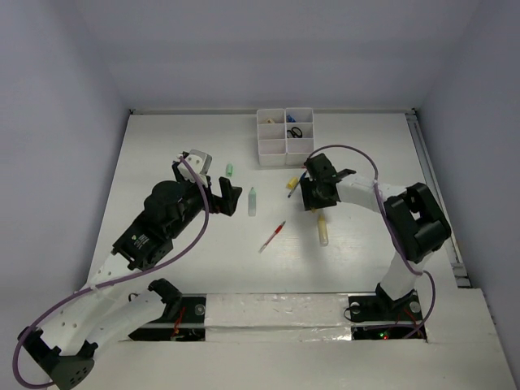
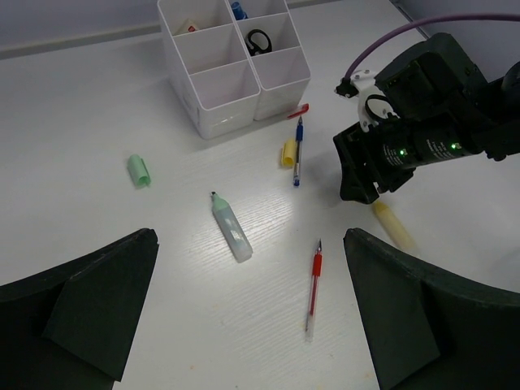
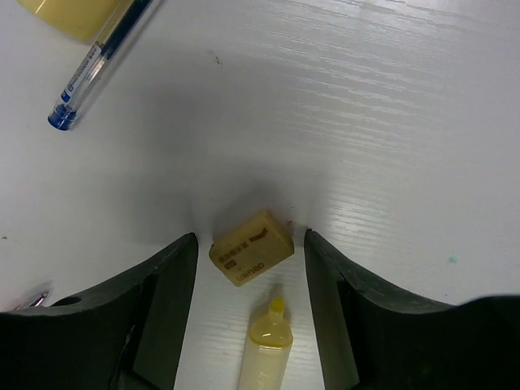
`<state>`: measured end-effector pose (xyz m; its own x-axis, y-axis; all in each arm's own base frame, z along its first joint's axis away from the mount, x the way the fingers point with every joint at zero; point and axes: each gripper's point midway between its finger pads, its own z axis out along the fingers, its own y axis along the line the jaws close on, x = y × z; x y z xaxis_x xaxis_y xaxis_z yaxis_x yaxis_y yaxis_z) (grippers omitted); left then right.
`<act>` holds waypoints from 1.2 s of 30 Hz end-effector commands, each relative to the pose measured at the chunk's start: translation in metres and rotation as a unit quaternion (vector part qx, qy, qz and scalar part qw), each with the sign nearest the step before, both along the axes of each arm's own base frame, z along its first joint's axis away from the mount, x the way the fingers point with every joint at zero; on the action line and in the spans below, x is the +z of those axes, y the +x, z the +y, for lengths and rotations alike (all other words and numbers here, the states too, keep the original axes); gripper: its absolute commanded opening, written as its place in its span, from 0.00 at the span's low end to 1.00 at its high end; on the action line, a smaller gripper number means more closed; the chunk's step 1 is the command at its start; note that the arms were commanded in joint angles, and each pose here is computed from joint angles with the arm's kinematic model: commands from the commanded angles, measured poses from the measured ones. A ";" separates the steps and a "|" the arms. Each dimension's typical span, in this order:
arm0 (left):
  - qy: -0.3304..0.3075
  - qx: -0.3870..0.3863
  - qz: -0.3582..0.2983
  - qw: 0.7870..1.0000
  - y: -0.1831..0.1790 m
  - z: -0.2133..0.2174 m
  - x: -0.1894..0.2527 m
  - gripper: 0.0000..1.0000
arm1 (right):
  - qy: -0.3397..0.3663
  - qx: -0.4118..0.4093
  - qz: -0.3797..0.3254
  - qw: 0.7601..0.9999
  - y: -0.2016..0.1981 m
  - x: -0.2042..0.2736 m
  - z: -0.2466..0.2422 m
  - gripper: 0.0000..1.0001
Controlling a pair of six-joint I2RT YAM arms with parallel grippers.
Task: Sort the stationery into containers
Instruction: Pick up the pen cap from the center of the board, then place the pen cap in the storage box.
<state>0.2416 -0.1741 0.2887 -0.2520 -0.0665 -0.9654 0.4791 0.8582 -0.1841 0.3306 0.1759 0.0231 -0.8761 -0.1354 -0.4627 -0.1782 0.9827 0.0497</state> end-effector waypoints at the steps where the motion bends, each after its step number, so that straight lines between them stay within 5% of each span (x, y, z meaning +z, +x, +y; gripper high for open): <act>1: -0.015 -0.007 -0.025 1.000 0.000 -0.002 0.017 0.99 | -0.006 0.008 0.012 1.000 -0.003 0.001 0.008 0.58; 13: -0.012 -0.006 -0.023 1.000 0.000 -0.002 0.014 0.99 | 0.019 -0.023 -0.053 0.998 0.022 0.024 0.015 0.26; 26: -0.013 0.015 -0.024 1.000 0.003 0.005 0.015 0.99 | 0.219 0.002 -0.241 0.945 0.100 0.169 0.091 0.22; 36: -0.015 0.013 -0.026 0.999 0.001 0.006 0.017 0.99 | 0.259 -0.042 -0.344 0.902 0.196 0.218 0.128 0.21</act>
<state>0.2420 -0.1718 0.2900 -0.2463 -0.0705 -0.9666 0.4697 0.8637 -0.1827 0.5028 0.2925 0.2118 -0.4536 0.2350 -0.8597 -0.2633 0.8862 0.3811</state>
